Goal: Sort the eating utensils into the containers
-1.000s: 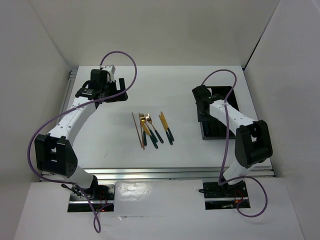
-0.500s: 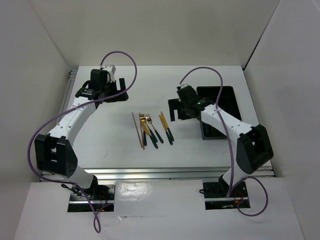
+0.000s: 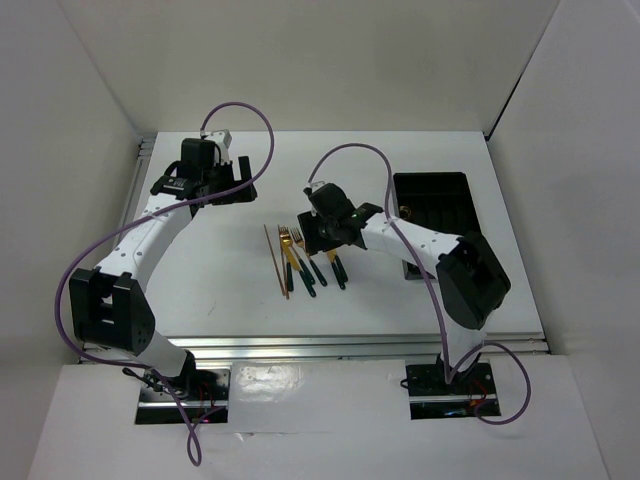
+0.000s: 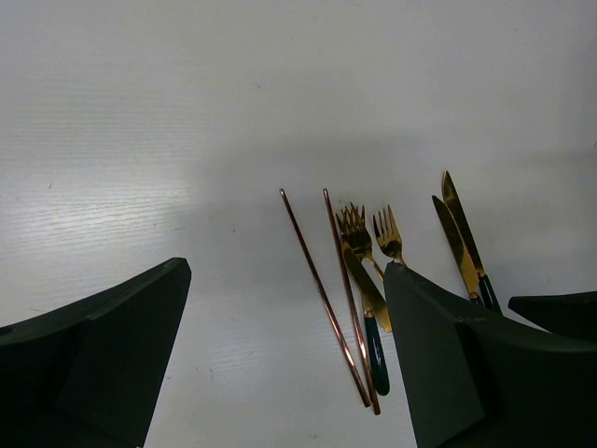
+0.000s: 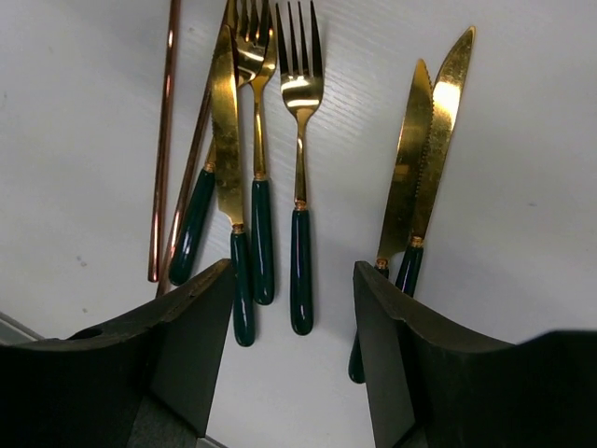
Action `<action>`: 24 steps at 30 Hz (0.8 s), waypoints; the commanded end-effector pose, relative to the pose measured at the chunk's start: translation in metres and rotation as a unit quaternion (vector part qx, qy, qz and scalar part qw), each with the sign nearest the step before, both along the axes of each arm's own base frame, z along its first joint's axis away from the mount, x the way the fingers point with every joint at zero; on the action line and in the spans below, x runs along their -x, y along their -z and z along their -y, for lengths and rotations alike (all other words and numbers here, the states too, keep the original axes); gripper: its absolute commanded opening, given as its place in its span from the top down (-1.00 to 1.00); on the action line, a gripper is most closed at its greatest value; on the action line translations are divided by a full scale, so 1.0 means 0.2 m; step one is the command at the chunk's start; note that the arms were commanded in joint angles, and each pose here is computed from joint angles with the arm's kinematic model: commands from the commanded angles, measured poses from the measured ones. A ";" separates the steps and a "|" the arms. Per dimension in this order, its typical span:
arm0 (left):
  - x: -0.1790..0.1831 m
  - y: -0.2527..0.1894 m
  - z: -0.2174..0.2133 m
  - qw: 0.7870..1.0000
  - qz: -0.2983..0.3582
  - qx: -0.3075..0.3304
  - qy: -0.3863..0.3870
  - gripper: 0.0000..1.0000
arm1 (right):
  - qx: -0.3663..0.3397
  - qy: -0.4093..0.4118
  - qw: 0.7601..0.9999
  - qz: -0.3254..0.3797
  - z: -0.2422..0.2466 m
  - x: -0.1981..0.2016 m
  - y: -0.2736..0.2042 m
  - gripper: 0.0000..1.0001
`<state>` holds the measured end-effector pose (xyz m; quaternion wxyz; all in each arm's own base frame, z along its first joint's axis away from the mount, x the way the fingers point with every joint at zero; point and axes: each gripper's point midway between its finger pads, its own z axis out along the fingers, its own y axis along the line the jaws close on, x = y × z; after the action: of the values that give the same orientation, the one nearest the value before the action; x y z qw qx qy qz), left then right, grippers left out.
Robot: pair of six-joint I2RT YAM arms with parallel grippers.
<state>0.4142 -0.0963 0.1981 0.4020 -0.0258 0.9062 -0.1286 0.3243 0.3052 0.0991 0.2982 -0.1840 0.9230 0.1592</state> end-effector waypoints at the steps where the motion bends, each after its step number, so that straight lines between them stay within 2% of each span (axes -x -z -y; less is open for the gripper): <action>1: -0.02 -0.12 0.01 0.999 0.034 0.004 0.007 -1.00 | -0.009 -0.003 1.000 0.019 -0.05 -0.06 -0.04 -0.22; 5: -0.03 -0.09 0.01 1.000 0.028 0.006 0.011 -1.00 | -0.006 0.000 1.000 0.021 -0.04 -0.05 -0.04 -0.22; 12: -0.03 -0.08 0.01 1.000 0.023 0.006 0.011 -1.00 | 0.005 -0.010 1.000 -0.010 -0.03 0.00 0.07 0.01; 14: -0.03 -0.06 0.02 1.000 0.018 0.008 0.008 -1.00 | 0.009 -0.013 1.000 -0.021 -0.02 0.02 0.11 0.13; 24: -0.05 -0.04 0.03 1.000 0.006 0.009 0.011 -1.00 | 0.023 -0.020 0.998 -0.052 0.01 0.11 0.24 0.13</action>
<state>0.4167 -0.0989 0.1883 0.3875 -0.0255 0.9121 -0.1316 0.3058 0.2963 0.0569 0.2460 -0.1939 0.9387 0.1439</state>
